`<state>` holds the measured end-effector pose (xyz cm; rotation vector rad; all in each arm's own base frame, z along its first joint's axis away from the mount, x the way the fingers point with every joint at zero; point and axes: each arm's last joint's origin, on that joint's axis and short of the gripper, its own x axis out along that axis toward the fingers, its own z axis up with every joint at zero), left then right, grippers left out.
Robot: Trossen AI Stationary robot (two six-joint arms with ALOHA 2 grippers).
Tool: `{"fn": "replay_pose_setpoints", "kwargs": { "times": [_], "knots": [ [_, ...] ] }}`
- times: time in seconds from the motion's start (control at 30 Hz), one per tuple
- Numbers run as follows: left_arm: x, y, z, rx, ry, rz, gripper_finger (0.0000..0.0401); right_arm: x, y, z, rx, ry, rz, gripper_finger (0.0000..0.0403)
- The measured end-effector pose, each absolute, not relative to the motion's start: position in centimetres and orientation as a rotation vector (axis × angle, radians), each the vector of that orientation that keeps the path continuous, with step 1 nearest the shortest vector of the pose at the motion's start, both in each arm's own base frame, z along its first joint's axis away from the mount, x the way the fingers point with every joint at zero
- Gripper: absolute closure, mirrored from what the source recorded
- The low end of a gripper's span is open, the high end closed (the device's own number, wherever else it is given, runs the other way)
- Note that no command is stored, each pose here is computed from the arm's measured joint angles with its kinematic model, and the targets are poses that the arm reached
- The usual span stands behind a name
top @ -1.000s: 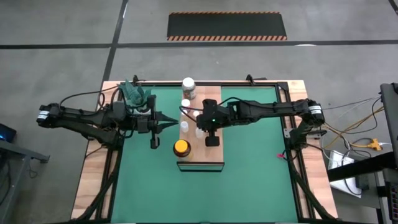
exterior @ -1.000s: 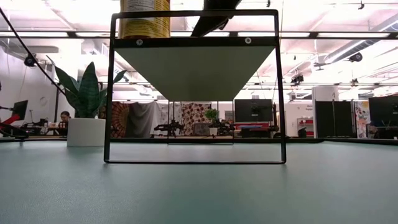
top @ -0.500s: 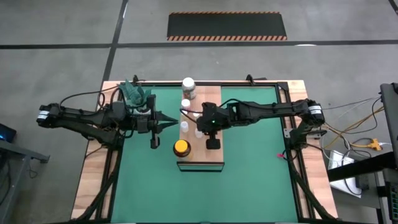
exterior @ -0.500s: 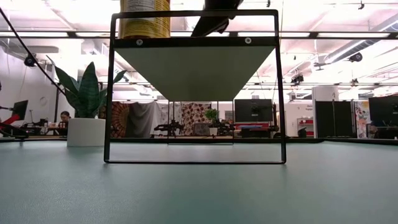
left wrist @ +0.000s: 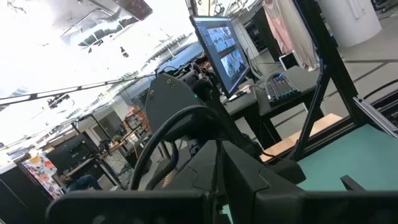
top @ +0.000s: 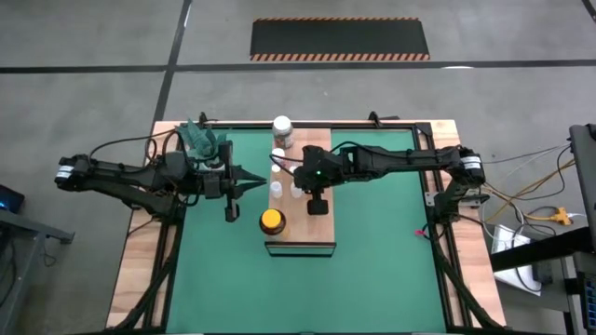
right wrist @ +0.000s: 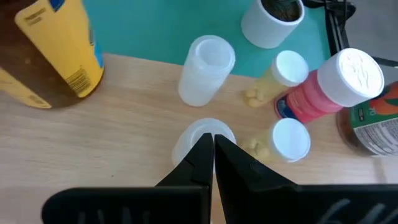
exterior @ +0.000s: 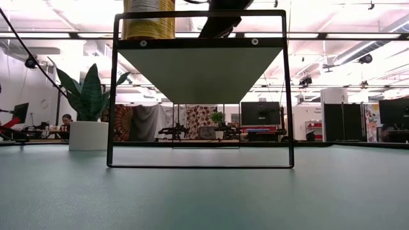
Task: Pick and place medicine bottles onto shelf by color
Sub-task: Put the white pill bottle on the shelf, then return to home position
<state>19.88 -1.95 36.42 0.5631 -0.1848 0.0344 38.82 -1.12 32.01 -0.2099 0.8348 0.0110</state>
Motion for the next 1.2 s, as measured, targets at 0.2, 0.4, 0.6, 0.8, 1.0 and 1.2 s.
{"fn": "replay_pose_setpoints", "kwargs": {
  "times": [0.2,0.4,0.6,0.8,1.0,1.2],
  "knots": [
    [19.9,-2.0,36.4,0.563,-0.183,0.034,0.0395,38.9,-1.2,32.0,-0.231,0.827,0.019,0.0394],
    [19.9,-2.0,36.4,0.563,-0.185,0.034,0.0395,38.8,-1.2,32.5,-0.249,0.810,0.025,0.0394],
    [19.9,-2.0,36.3,0.561,-0.188,0.032,0.0395,37.1,-0.6,34.9,-0.276,0.734,0.041,0.0394],
    [20.0,-2.0,36.3,0.493,-0.189,0.020,0.0395,33.1,0.9,34.8,-0.240,0.681,0.057,0.0394],
    [20.5,-2.1,35.6,0.409,-0.159,0.004,0.0395,29.0,1.9,31.5,-0.206,0.552,0.068,0.0394],
    [21.3,-2.2,34.8,0.355,-0.124,-0.007,0.0395,26.1,1.7,27.5,-0.241,0.429,0.064,0.0394]
  ]
}}
